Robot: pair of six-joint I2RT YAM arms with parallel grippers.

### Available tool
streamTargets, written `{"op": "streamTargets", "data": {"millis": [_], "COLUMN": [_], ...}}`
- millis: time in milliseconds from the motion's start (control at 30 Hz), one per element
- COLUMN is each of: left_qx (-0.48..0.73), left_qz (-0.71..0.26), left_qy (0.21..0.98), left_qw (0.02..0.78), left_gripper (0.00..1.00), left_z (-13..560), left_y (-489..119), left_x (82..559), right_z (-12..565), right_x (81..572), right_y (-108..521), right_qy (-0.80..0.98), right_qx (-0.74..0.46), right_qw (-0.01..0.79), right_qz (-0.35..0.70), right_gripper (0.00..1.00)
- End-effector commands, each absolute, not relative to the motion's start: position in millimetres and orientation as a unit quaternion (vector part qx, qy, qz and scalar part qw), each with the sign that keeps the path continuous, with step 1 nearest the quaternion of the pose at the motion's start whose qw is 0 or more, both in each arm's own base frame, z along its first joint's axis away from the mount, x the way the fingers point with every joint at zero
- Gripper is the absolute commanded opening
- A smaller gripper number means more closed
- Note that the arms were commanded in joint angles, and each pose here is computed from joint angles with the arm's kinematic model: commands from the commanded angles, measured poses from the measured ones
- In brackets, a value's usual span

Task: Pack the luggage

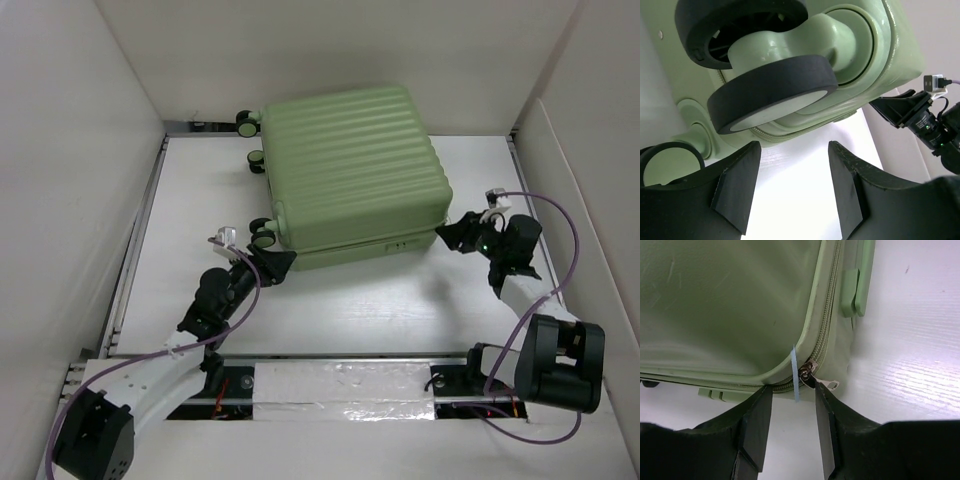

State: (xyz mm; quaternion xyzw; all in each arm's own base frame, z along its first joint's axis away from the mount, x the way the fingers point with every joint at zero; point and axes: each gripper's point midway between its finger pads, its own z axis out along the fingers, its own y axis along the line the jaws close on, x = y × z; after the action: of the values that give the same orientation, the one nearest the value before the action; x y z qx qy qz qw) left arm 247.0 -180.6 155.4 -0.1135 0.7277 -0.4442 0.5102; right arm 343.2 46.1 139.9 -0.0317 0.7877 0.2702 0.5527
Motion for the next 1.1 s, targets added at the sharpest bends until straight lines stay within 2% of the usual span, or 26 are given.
{"op": "streamTargets", "data": {"millis": [0, 100, 133, 233, 267, 333, 367, 567, 733, 933, 1067], "left_qx": [-0.099, -0.092, -0.093, -0.090, -0.090, -0.089, -0.090, -0.091, -0.092, -0.094, -0.094], "left_qz": [-0.439, -0.441, -0.443, -0.443, -0.441, -0.441, -0.439, -0.438, -0.438, -0.439, -0.440], "left_qy": [0.715, 0.716, 0.714, 0.713, 0.713, 0.714, 0.715, 0.713, 0.713, 0.714, 0.713], "left_qw": [0.534, 0.533, 0.534, 0.536, 0.537, 0.537, 0.537, 0.540, 0.539, 0.538, 0.538], "left_gripper": [0.52, 0.51, 0.51, 0.50, 0.50, 0.49, 0.49, 0.46, 0.44, 0.42, 0.42], "left_z": [170, 169, 169, 170, 170, 168, 167, 167, 164, 163, 163], "left_y": [-180, -184, -184, -185, -184, -185, -185, -183, -183, -183, -183], "left_x": [250, 247, 247, 245, 246, 244, 244, 245, 243, 243, 243], "right_z": [168, 172, 174, 171, 166, 169, 168, 169, 174, 176, 175], "right_x": [357, 360, 362, 367, 368, 371, 368, 361, 354, 341, 341], "right_y": [19, 10, 11, 25, 25, 30, 35, 51, 60, 59, 69], "right_qy": [0.757, 0.742, 0.739, 0.731, 0.731, 0.724, 0.722, 0.692, 0.663, 0.634, 0.632], "right_qx": [-0.036, -0.024, -0.032, -0.074, -0.072, -0.087, -0.100, -0.129, -0.139, -0.132, -0.143], "right_qw": [0.605, 0.625, 0.624, 0.605, 0.601, 0.604, 0.595, 0.589, 0.589, 0.587, 0.579], "right_qz": [0.245, 0.240, 0.252, 0.308, 0.314, 0.322, 0.337, 0.397, 0.441, 0.486, 0.495], "right_gripper": [0.45, 0.47, 0.54, 0.58, 0.57, 0.47, 0.46, 0.58, 0.58, 0.52, 0.58]}}
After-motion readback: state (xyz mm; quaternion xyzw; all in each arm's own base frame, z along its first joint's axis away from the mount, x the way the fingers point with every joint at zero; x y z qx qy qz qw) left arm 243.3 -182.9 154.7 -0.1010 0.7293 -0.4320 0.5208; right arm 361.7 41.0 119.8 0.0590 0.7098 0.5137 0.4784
